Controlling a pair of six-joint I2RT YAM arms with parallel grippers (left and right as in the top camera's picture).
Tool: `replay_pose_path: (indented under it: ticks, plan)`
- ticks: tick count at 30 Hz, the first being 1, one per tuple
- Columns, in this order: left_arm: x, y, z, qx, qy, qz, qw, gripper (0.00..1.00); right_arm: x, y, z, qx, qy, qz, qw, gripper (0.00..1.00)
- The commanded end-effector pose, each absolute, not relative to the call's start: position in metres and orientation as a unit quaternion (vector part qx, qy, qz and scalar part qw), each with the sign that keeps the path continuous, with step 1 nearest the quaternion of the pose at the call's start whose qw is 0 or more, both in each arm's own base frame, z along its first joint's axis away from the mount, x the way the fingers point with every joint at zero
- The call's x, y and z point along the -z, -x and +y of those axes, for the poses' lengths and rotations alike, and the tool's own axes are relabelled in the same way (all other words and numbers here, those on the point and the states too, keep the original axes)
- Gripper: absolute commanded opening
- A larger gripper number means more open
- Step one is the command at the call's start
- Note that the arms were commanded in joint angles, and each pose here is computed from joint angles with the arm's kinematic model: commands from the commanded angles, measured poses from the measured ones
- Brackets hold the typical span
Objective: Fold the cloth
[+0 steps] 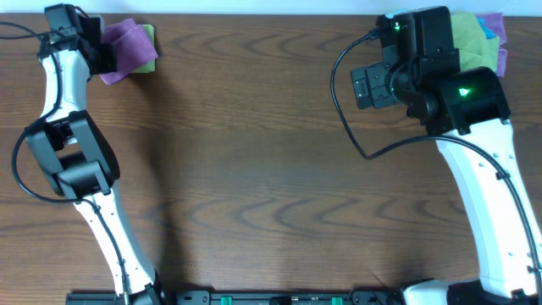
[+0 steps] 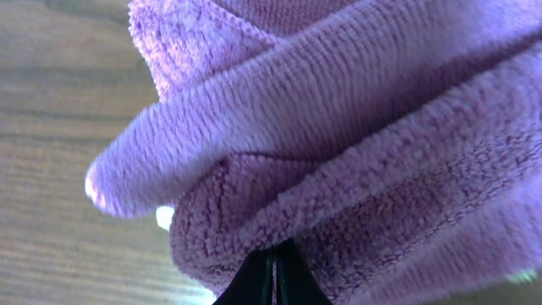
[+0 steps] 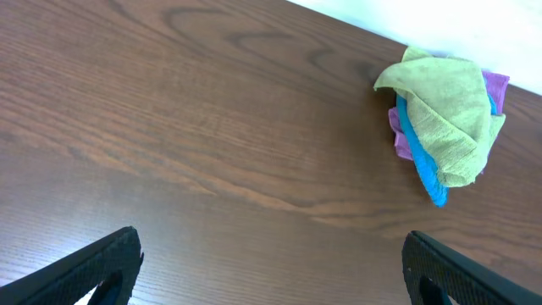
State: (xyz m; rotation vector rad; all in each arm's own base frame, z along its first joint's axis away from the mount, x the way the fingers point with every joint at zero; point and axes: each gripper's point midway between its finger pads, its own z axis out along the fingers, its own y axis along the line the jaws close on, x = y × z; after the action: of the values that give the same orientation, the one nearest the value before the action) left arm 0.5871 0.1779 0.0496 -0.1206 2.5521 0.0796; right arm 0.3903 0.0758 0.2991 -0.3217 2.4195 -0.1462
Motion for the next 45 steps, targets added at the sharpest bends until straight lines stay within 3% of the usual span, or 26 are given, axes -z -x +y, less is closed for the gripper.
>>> replay_pose_path:
  ticks: [1,20,30,45]
  plan:
    - [-0.055,-0.595,0.19,-0.052,0.055,0.949,0.306,0.06,-0.301,-0.391,0.073,0.053,0.11,0.931,0.345,0.99]
    - [-0.092,-0.634,0.208,-0.093,0.055,0.906,0.408,0.06,-0.301,-0.391,0.073,0.05,0.1,0.933,0.343,0.99]
    - [-0.068,-0.641,0.21,-0.094,0.055,0.906,0.409,0.06,-0.298,-0.387,0.072,0.052,0.101,0.936,0.334,0.99]
    - [-0.131,-0.667,0.206,-0.116,0.058,0.856,0.5,0.08,-0.293,-0.382,0.072,0.049,0.104,0.94,0.321,0.99]
